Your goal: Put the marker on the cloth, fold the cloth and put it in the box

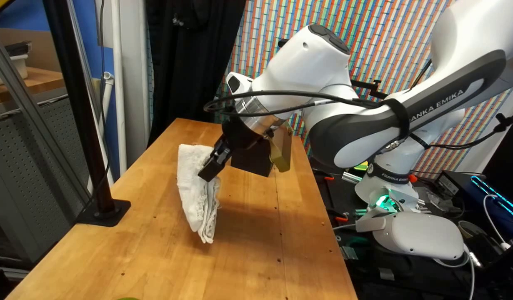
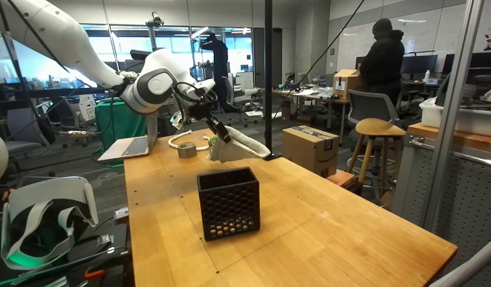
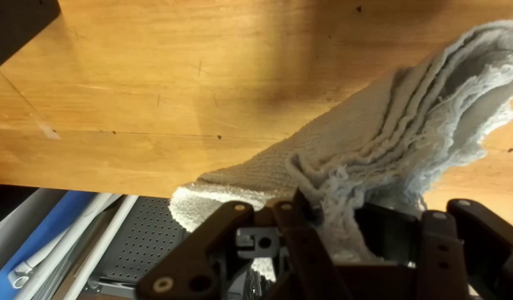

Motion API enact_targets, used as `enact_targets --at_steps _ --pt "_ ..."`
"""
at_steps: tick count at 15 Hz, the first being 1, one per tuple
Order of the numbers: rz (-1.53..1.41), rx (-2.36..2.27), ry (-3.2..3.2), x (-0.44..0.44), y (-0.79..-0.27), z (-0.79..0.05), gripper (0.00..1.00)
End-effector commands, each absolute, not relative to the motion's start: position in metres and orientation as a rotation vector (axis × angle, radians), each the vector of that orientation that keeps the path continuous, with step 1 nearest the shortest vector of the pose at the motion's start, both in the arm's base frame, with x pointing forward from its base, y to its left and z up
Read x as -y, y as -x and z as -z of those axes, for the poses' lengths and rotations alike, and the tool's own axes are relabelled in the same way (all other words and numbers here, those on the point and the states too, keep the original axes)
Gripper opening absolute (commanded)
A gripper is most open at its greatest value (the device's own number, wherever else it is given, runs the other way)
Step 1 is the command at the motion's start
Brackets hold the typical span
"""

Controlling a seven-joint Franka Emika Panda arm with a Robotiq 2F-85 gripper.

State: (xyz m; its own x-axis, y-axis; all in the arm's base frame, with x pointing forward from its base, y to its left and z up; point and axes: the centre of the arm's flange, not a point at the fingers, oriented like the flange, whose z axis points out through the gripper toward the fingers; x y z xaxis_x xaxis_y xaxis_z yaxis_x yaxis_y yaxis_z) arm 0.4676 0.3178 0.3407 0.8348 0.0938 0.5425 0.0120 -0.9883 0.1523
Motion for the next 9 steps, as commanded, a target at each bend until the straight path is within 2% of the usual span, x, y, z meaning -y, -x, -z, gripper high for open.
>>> enact_targets --at_steps 1,9 --pt "-0.954 -0.063 -2.831 -0.315 -0.467 -0.364 0.09" --pt "-1.113 0.063 -2.732 -0.275 -0.476 -0.426 0.08"
